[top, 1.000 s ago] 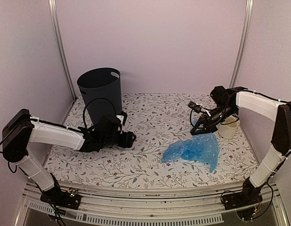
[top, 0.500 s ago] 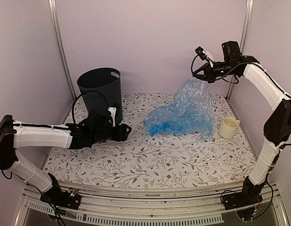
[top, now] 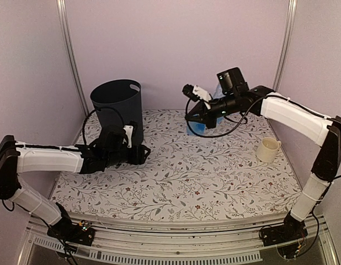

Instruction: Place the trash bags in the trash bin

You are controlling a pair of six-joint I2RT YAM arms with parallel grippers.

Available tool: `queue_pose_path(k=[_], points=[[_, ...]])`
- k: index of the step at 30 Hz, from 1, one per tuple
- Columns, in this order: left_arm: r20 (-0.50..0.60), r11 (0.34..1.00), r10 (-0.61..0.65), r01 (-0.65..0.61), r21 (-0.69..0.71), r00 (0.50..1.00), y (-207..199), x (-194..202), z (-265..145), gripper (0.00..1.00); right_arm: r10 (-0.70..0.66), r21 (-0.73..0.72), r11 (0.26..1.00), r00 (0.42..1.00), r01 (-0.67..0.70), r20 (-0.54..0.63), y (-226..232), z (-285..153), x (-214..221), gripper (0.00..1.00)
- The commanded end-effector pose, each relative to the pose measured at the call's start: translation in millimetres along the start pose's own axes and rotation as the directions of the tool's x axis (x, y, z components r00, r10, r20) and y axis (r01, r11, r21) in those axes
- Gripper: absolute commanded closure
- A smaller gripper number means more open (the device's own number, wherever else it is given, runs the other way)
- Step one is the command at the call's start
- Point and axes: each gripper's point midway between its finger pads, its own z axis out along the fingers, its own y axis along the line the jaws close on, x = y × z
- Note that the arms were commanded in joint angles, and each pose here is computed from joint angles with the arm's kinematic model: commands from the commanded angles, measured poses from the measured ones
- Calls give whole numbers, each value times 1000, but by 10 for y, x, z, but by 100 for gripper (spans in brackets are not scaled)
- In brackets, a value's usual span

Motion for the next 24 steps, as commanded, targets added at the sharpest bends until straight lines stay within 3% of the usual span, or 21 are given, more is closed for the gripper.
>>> queue_pose_path(k=[1, 5, 10, 13, 19, 24], points=[[42, 998, -64, 64, -8, 997, 224, -55, -140, 33, 91, -132, 986, 992, -102, -81, 345, 554, 381, 98], [62, 997, -74, 76, -29, 995, 336, -90, -211, 33, 106, -192, 973, 989, -125, -106, 526, 868, 443, 91], [72, 996, -84, 86, -28, 994, 372, -101, -230, 33, 101, -246, 962, 990, -122, -95, 606, 805, 263, 48], [79, 996, -89, 90, -8, 993, 349, -115, -199, 33, 70, -272, 958, 995, -88, -75, 677, 586, 105, 30], [76, 991, -74, 65, 116, 994, 105, -192, -42, 33, 14, -288, 957, 996, -38, -84, 727, 177, 28, 27], [86, 951, 13, -39, 308, 996, -306, -246, 12, 31, 189, -187, 959, 974, -211, -127, 191, -198, 460, 31]])
